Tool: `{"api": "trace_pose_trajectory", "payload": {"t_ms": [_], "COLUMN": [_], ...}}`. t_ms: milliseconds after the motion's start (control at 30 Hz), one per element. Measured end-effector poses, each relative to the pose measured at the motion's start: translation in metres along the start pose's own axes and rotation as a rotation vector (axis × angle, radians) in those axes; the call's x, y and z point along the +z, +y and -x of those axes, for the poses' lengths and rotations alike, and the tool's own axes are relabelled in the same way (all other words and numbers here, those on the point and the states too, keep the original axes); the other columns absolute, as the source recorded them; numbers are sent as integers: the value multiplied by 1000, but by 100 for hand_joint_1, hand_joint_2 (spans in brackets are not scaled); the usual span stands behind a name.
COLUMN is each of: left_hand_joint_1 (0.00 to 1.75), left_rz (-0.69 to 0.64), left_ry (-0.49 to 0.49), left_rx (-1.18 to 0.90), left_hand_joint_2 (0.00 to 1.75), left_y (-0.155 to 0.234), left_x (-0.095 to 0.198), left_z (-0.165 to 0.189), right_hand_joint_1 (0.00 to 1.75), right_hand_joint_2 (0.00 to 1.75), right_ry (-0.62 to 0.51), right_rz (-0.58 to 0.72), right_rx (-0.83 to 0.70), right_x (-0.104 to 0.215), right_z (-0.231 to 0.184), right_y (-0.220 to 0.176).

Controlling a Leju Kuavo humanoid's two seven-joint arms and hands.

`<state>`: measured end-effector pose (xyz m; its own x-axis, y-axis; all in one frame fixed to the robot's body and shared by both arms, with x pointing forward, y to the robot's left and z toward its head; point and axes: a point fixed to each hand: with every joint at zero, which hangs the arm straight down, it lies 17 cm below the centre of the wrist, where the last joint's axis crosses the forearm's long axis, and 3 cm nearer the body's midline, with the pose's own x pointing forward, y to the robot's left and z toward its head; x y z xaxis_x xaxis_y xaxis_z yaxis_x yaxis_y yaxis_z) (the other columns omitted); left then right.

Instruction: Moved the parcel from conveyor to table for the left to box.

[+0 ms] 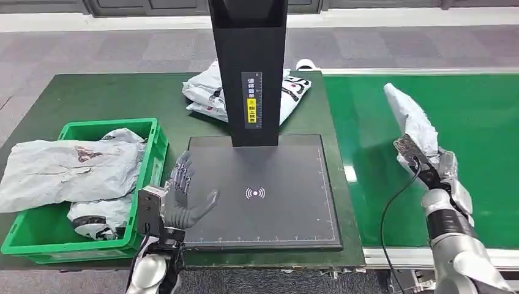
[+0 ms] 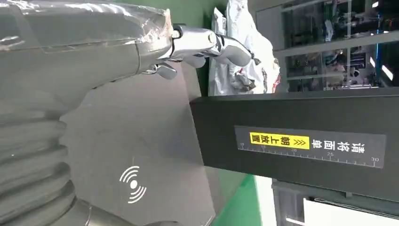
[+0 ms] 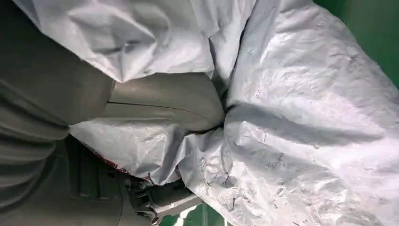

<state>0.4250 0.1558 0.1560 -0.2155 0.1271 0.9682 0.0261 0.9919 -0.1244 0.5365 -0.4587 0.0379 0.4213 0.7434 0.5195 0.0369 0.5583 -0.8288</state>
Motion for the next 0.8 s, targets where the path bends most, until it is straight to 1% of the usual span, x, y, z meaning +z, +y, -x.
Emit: {"api": "trace_pose_trajectory", "payload": {"t_ms": [133, 233, 267, 367, 500, 567, 633, 800], "left_hand_joint_1": [0, 0, 0, 0, 0, 0, 0, 0], "left_rz": [-18, -38, -43, -64, -74, -73, -73, -67], "left_ry": [-4, -7, -6, -11, -18, -21, -26, -29], "left_rx": [-12, -23, -26, -38, -56, -58, -59, -59], "left_hand_joint_2": [175, 175, 175, 175, 175, 175, 175, 175], "left_y": [3, 6, 7, 13, 15, 15, 15, 13], "left_x": [-1, 0, 1, 3, 6, 7, 8, 9], "left_z": [-1, -2, -1, -3, -4, -4, -3, -1], "right_hand_joint_1": [175, 175, 175, 175, 175, 175, 175, 175], "right_hand_joint_2": [175, 175, 175, 175, 175, 175, 175, 175], "right_ry": [-108, -186, -200, -289, -420, -478, -541, -647], "right_rz": [63, 117, 125, 157, 156, 136, 90, -80], "right_rx": [-120, -241, -263, -317, -336, -331, -322, -286], "right_x": [1, 10, 14, 34, 67, 85, 108, 166], "right_z": [-34, -70, -77, -115, -166, -187, -210, -244], "right_y": [-13, -26, -27, -34, -29, -18, 0, 72]}}
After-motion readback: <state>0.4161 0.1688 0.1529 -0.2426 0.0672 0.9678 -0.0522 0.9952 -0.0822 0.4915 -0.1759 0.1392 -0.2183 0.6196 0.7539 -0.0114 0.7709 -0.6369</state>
